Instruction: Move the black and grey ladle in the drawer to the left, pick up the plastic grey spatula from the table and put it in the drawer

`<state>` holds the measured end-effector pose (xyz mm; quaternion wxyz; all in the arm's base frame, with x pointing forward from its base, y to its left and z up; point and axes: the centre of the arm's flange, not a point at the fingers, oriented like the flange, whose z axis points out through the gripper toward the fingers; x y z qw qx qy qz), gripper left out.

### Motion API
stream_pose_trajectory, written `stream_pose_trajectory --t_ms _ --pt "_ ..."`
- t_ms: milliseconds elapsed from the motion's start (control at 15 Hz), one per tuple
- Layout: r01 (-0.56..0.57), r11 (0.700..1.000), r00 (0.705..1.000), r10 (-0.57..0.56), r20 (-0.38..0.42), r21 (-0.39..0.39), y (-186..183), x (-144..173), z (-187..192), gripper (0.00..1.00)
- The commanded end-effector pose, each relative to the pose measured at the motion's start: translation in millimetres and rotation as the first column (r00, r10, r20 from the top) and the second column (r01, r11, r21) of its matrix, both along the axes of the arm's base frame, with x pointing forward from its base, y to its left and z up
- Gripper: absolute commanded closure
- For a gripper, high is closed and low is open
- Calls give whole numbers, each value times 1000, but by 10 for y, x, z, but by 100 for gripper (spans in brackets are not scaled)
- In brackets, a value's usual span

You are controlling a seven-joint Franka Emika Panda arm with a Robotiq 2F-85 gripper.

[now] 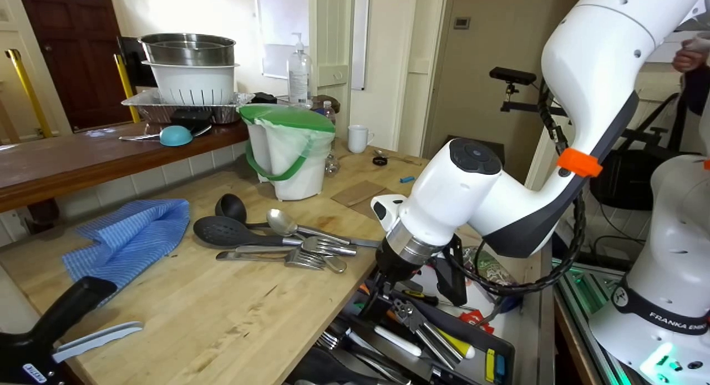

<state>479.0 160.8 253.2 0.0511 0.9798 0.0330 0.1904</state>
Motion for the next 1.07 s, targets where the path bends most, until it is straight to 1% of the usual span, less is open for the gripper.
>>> stream_pose_trajectory --t_ms 0,133,267,400,467,667,733,867,1000 --pt "0 1000 1000 0 0 0 1 1 1 0" --pt "1 1000 1000 -1 1 0 -2 6 4 0" --pt "40 998 999 -40 4 49 53 151 -66 0" --pt "77 993 997 -75 -35 84 172 190 -116 0" --pt "114 990 992 -108 -65 89 274 169 -164 0" --pt "150 980 982 -133 -135 130 622 55 -342 0" --pt "174 975 974 -149 -171 141 735 -10 -401 0" --pt "235 959 956 -198 -216 161 949 -198 -537 0" --pt "274 945 938 -221 -265 179 1074 -284 -657 0"
